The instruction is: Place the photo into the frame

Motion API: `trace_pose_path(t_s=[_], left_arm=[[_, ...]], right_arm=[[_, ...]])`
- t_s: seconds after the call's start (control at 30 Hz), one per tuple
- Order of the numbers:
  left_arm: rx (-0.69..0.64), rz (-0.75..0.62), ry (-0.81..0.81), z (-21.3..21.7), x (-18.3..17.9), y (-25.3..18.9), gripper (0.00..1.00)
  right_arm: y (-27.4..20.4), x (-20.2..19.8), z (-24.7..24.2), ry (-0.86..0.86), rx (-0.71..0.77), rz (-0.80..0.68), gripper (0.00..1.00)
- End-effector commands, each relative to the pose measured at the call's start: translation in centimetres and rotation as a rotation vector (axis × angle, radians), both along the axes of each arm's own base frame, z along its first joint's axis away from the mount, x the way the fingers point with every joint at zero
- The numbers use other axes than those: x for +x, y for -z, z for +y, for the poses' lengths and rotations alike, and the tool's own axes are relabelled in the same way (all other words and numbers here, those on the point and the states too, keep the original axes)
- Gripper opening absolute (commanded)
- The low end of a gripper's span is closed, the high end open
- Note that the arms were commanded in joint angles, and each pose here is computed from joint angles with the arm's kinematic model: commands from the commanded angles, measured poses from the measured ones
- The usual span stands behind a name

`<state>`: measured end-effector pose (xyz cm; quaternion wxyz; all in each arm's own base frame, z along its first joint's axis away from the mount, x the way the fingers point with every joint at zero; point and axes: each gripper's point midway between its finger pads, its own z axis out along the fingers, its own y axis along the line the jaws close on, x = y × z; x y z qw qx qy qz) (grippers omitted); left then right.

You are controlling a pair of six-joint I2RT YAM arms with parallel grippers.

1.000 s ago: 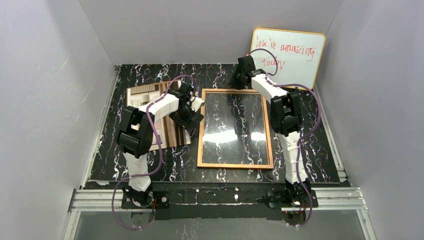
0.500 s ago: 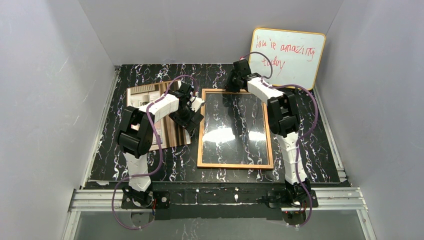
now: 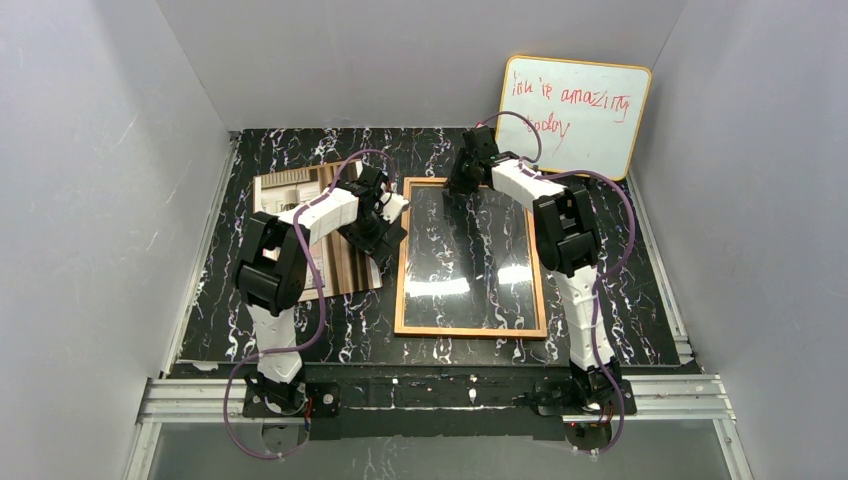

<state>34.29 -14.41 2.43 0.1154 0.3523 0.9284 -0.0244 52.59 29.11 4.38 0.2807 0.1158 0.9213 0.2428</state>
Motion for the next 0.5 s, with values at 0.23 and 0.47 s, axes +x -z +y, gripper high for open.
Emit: trace_pose_path(t_s=[0.23,0.47], left_arm=[[-0.017,0.029,-0.020,0.1,-0.5,-0.4,0.98],[-0.068,0.043,-0.084,1.3,0.6,-1.3,0.98]], right_arm=[[-9.0,-0.2,3.9,-0.069,0.050,-0.167,0.34],[-9.6,-5.1,8.2,-0.149,0.074,-0.152,0.34]])
